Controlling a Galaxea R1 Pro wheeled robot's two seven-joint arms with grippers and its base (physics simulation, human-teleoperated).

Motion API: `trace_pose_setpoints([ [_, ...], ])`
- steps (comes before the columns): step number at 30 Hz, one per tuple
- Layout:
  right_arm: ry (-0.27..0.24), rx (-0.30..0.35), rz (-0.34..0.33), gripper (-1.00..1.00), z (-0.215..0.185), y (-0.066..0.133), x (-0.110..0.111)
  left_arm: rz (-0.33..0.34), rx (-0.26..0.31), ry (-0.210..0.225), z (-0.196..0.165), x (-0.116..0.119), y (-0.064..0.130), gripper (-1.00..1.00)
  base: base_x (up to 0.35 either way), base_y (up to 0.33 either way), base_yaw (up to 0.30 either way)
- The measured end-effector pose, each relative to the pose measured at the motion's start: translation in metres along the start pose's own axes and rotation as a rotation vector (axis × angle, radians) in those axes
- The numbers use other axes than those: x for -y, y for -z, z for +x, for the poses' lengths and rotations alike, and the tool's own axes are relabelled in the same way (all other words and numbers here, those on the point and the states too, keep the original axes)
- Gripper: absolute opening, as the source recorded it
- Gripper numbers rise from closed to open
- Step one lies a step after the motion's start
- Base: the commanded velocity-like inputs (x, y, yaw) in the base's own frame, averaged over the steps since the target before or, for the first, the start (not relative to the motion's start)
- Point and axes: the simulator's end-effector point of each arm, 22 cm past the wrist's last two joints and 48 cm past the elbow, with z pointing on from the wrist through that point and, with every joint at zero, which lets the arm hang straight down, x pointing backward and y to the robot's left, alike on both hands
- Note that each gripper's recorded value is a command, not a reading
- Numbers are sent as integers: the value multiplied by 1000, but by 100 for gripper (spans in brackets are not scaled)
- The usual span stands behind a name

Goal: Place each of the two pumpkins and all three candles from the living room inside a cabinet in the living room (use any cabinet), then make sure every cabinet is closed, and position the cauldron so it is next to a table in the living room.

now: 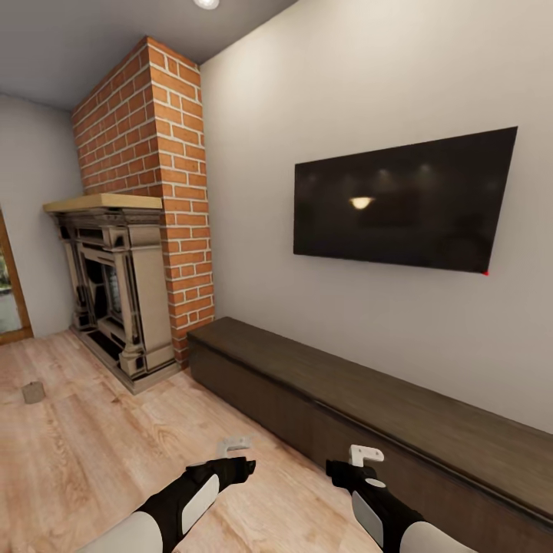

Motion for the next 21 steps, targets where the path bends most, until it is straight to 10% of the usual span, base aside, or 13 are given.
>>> trace_pose_setpoints([
  [21,0,-33,6,100,11,-4,2,-4,-32,7,10,-2,-6,100,0,0,110],
])
